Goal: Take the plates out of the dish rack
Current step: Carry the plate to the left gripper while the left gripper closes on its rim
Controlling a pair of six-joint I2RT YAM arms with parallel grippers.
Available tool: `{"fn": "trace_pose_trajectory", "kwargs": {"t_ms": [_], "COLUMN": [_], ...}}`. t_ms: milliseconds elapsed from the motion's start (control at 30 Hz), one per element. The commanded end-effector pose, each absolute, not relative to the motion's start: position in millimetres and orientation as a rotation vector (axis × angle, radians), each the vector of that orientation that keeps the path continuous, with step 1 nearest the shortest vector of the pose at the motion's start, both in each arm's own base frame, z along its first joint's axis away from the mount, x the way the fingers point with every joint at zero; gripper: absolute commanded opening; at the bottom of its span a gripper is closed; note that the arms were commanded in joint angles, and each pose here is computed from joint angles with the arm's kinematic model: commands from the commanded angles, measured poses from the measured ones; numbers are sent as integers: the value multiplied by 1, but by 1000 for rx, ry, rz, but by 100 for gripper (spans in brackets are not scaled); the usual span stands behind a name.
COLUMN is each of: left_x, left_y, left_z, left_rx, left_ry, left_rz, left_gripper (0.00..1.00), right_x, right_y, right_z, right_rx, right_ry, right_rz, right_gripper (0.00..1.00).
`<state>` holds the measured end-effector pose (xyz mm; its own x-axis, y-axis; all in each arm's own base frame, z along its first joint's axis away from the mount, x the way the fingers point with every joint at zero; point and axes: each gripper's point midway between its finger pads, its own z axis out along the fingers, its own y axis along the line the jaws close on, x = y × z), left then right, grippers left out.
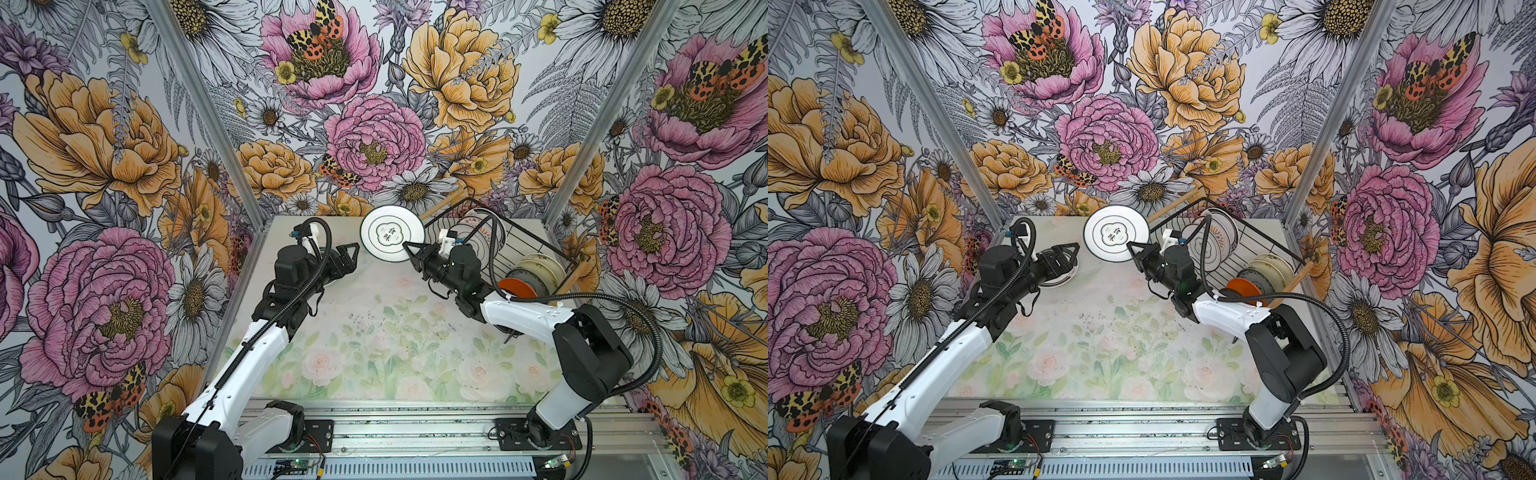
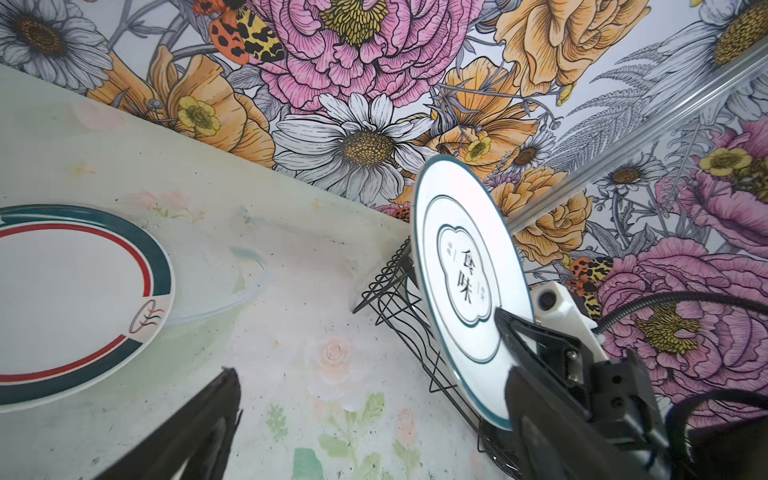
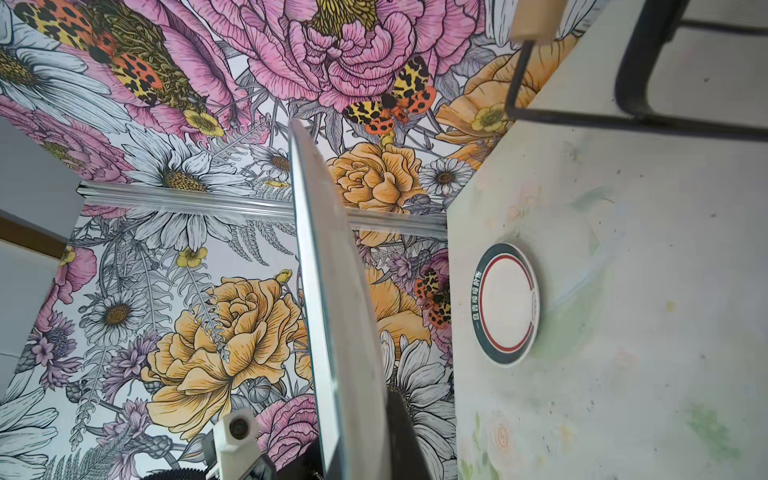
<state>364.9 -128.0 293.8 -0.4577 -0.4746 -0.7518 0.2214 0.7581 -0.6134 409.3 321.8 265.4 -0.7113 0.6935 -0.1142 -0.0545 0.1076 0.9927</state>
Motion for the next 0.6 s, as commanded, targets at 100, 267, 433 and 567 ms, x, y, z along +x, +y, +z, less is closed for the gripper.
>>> {"fn": "trace_pose_trajectory", "kwargs": {"t_ms": [100, 267, 433, 567], "left_x": [373, 381, 389, 393], "left_y": [-135, -136, -134, -133], "left_z": [293, 291, 291, 287], "left_rx": [-215, -224, -256, -280], "left_ry": [1874, 1883, 1908, 1921], "left_rz": [-996, -1034, -1052, -1068], "left_gripper": [99, 93, 68, 52], "right_x": [411, 411, 413, 412], "right_y": [350, 369, 380, 386], "right_z": [306, 304, 300, 301], "right_rx": [520, 467, 418, 372], "right_ry": [1691, 1703, 1724, 1737], "right_rz": [1829, 1866, 1866, 1850], "right_gripper": [0, 0, 0, 0]}}
